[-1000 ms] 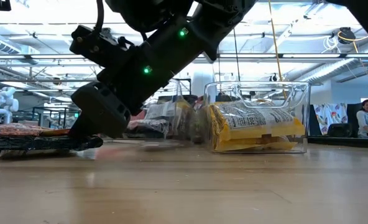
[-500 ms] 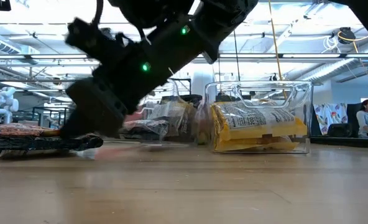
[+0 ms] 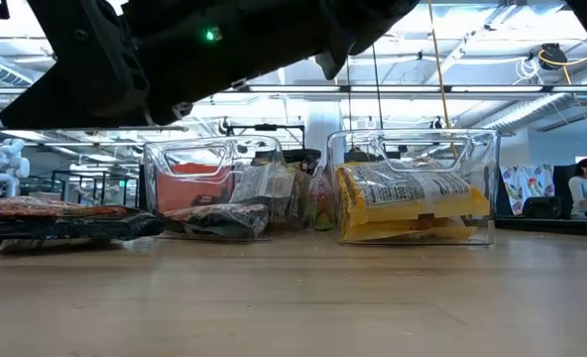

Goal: Sort Maruchan noodles
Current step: Put the black noodle pack into the left transparent bin

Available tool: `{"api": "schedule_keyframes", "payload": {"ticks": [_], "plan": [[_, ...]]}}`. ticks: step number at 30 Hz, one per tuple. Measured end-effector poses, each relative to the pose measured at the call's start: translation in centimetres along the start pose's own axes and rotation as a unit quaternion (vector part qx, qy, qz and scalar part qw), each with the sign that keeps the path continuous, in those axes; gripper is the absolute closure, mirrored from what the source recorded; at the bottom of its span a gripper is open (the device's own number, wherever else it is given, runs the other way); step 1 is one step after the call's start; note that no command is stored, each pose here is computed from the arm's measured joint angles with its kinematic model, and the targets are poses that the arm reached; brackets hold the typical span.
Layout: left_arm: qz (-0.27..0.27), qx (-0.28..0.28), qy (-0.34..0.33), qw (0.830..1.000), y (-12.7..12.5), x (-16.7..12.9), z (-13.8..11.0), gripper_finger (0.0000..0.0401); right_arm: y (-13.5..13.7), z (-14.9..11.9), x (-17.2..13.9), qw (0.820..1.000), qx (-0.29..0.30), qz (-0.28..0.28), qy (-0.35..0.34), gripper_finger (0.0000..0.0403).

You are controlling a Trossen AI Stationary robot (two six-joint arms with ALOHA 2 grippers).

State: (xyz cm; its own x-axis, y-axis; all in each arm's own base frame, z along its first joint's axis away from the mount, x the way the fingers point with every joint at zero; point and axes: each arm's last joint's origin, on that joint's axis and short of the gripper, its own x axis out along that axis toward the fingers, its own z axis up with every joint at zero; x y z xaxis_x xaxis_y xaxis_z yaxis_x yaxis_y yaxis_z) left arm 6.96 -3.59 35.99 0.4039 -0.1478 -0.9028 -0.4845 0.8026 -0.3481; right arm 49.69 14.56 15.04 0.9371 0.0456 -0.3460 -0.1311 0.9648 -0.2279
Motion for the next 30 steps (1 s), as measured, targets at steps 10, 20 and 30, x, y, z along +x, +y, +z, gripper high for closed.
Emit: {"api": "schedule_keyframes", "payload": {"ticks": [10, 20, 30], "plan": [[0.005, 0.013, 0.015, 1.000, 0.3, -0.1, -0.2, 0.0396, -1.4, 1.3, 0.3, 1.000, 0.013, 0.010, -0.023, 0.0291], [0.005, 0.016, 0.015, 1.000, 0.3, -0.1, -0.2, 0.0396, -0.1, 1.5, 3.4, 0.999, -0.017, 0.026, -0.015, 0.0291], [0.005, 0.015, 0.015, 1.000, 0.3, -0.1, -0.2, 0.0396, 0.6, -1.5, 4.2, 0.990, -0.062, 0.031, 0.123, 0.0291]]}}
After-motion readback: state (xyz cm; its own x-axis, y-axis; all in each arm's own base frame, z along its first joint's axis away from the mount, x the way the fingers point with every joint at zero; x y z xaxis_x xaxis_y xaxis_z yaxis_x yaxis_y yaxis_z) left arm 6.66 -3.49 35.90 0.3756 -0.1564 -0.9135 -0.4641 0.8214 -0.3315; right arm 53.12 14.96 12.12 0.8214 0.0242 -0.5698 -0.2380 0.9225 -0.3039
